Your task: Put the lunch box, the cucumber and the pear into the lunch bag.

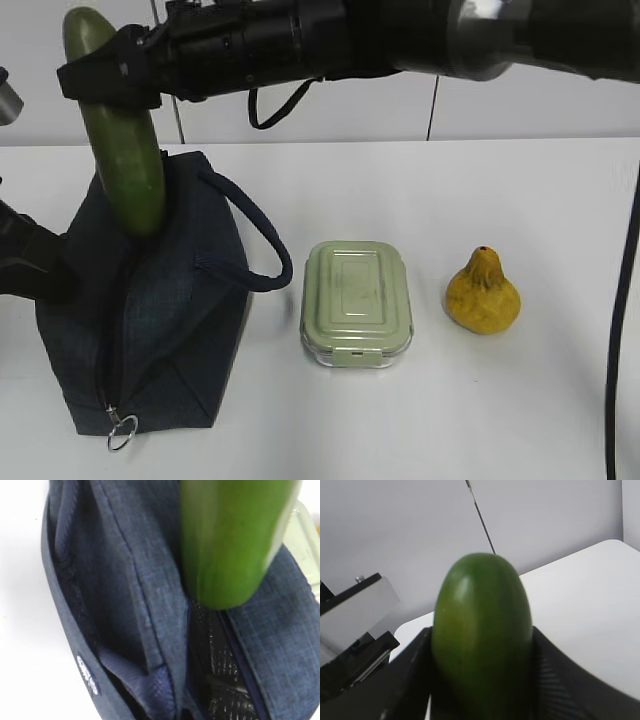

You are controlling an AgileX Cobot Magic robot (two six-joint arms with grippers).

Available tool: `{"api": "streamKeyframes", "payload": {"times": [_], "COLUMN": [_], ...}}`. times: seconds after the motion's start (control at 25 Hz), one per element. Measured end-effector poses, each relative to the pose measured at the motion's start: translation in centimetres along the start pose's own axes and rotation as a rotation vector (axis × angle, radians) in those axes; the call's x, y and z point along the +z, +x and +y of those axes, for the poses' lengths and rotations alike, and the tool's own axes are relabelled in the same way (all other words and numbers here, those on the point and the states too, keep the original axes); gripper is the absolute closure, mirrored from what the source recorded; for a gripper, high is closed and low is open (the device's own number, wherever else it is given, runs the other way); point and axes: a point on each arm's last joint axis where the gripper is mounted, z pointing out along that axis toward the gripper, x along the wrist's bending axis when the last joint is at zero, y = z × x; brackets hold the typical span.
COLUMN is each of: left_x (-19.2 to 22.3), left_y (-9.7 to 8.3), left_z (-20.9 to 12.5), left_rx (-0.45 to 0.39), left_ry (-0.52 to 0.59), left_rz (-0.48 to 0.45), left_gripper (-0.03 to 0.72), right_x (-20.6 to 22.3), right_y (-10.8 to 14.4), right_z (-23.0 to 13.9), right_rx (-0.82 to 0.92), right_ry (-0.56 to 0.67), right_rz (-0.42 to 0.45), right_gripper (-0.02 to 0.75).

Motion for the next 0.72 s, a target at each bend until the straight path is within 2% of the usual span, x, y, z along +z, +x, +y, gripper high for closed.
{"api": "streamKeyframes", "payload": {"times": [0.32, 0.56, 0.64, 0.72], "left_x": [0.0, 0.0, 0.0, 0.0], "left_y": [0.0, 0.0, 0.0, 0.0], "left_z": [0.0, 0.0, 0.0, 0.0], "left_rx": [0.0, 0.0, 0.0, 0.0], "left_ry": [0.0, 0.0, 0.0, 0.002], "left_rz": [0.0, 0.0, 0.0, -0.001], "left_gripper": [0.686, 0.686, 0.686, 0.686], "right_x": [0.1, 0.1, -0.7, -2.2], "right_y": [-0.2, -0.3, -0.7, -1.3], "right_z": [-0.3, -0.3, 0.2, 1.0], "right_rx": [-0.016, -0.022, -0.022, -0.012], "right_ry": [0.004, 0.003, 0.002, 0.035], "right_rz": [-0.004, -0.009, -0.035, -0.113], "right_gripper": [0.188, 0.167, 0.167, 0.167]}}
